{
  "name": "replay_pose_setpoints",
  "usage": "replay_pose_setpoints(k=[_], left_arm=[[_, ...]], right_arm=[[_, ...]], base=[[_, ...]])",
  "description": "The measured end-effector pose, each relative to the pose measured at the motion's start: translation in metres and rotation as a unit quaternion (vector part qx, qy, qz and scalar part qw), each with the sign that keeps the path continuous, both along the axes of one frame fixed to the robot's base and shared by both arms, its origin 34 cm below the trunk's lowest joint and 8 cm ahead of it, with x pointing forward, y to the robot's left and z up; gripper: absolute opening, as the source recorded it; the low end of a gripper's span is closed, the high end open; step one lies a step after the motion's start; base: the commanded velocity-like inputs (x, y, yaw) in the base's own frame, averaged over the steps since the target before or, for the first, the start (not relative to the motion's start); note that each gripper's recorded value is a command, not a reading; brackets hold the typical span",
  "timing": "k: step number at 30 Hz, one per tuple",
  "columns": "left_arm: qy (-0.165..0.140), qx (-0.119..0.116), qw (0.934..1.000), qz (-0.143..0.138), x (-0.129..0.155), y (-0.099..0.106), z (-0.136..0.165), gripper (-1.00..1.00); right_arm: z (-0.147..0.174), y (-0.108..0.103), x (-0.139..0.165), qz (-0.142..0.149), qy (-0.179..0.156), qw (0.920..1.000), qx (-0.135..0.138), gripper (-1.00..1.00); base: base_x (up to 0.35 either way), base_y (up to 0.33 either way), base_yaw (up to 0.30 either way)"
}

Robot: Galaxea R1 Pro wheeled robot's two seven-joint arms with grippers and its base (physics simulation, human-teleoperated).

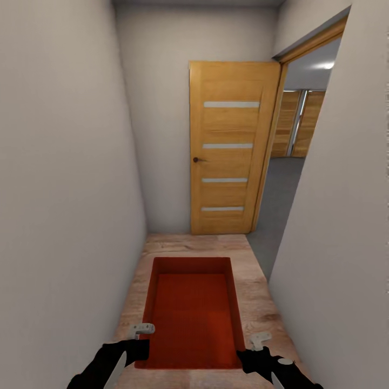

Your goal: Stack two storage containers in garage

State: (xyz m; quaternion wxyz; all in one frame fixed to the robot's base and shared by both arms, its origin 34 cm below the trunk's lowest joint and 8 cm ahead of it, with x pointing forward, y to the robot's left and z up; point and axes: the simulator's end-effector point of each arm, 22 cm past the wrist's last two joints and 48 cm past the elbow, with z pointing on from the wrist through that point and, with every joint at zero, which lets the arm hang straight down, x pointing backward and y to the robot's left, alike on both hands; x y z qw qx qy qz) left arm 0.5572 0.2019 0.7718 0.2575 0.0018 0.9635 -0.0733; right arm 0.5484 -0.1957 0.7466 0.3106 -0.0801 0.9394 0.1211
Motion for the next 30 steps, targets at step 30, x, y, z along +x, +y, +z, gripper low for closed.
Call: replay_pose_setpoints(k=[30], left_arm=[[-0.002,0.0,1.0,0.0,0.0007,0.0005,0.0016,-1.0]], right_arm=[[0.0016,0.0005,0.001,0.0,-0.002,1.0,0.0,-1.0]], base=[[0.326,0.071,-0.082]])
